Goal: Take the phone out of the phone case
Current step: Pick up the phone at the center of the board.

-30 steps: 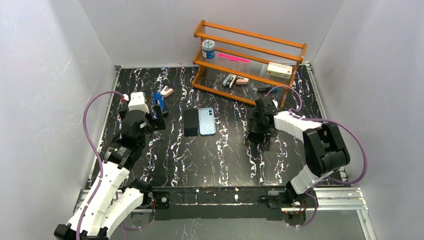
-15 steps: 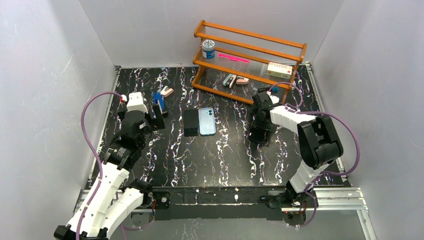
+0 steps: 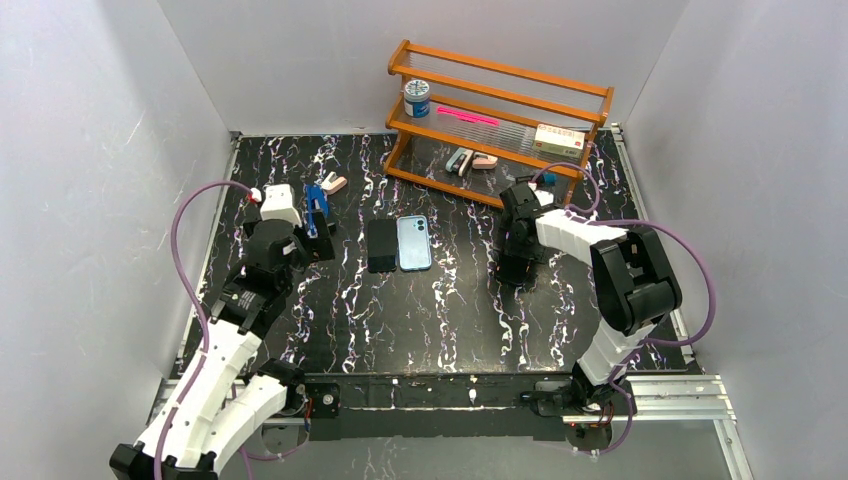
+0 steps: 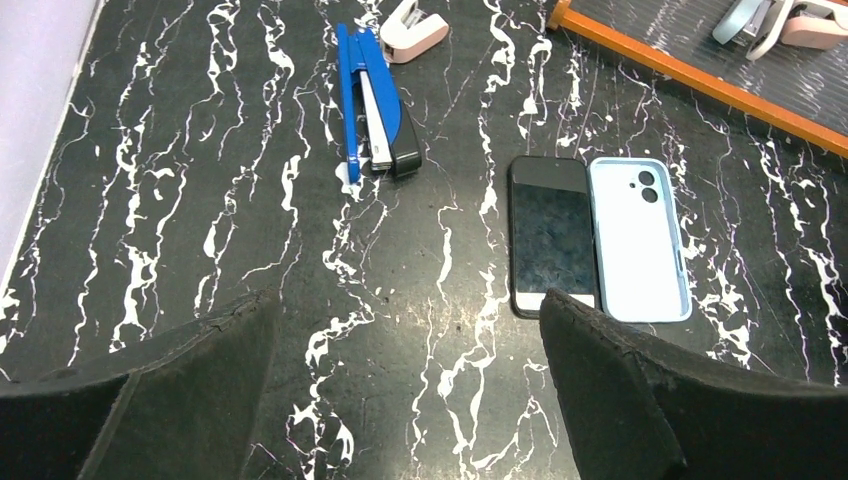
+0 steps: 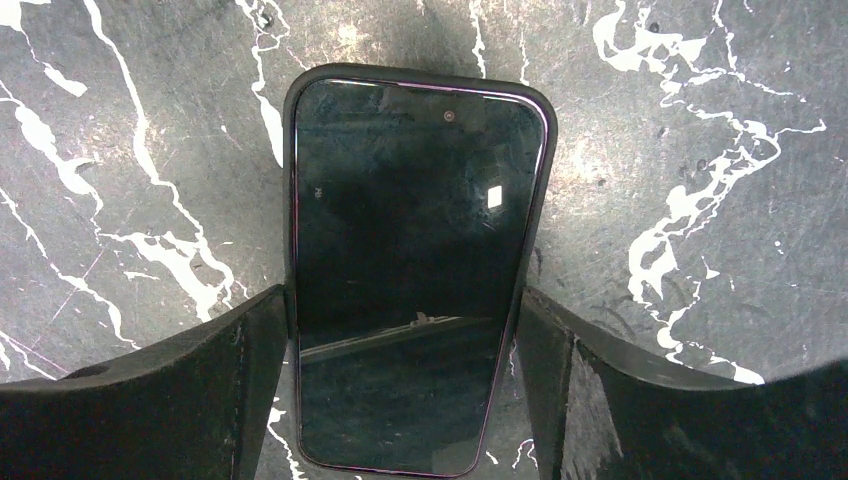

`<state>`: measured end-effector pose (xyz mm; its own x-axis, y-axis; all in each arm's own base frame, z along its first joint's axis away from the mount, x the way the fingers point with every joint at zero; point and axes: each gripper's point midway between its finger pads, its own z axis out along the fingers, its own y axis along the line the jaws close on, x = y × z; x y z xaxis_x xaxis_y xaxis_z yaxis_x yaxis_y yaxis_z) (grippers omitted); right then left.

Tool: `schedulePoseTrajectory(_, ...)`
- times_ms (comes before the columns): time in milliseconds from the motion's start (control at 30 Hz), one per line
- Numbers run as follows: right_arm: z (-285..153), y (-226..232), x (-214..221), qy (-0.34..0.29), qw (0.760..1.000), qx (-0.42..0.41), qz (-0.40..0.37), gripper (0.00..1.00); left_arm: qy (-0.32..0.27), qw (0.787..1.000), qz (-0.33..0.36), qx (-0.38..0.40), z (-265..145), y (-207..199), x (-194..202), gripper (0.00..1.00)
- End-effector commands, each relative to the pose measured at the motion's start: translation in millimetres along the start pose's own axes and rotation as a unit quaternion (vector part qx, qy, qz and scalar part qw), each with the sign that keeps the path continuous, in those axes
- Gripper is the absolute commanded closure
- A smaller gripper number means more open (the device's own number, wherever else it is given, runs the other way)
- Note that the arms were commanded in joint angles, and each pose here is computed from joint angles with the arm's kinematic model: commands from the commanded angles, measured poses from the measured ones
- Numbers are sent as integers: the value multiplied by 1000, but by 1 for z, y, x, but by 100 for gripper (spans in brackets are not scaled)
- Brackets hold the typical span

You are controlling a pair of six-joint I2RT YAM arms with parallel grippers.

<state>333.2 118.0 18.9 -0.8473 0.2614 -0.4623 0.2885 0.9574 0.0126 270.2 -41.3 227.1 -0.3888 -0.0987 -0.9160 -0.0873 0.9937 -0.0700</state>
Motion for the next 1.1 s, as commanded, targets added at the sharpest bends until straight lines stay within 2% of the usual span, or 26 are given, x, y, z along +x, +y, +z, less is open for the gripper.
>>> schedulePoseTrajectory(0, 5, -15, 32, 49, 998, 20, -33, 24, 7, 1000, -9, 16, 1, -6, 1, 2)
schedulePoseTrajectory(67, 3, -13, 31, 44, 998, 18, -38, 31, 19, 1000, -9, 24, 4, -11, 6, 2)
schedulePoseTrajectory(267, -11, 0, 24, 10, 999, -11, -47, 64, 67, 994, -30, 83, 7, -38, 19, 2)
schedulePoseTrajectory(333, -20, 8, 21, -5, 998, -36, -44, 70, 83, 990, -44, 105, 6, -48, 22, 2)
schedulePoseTrajectory(500, -41, 27, 19, -29, 992, -111, -45, 92, 136, 974, -84, 160, 6, -77, 38, 2)
schedulePoseTrajectory(567, -49, 35, 20, -39, 987, -148, -44, 97, 159, 966, -100, 178, 7, -87, 48, 2)
schedulePoseTrajectory(833, -90, 78, 17, -77, 952, -291, -46, 99, 220, 937, -156, 222, 9, -115, 73, 2)
schedulePoseTrajectory(1067, -134, 120, 27, -103, 909, -395, -81, 99, 222, 929, -176, 239, 8, -133, 76, 2)
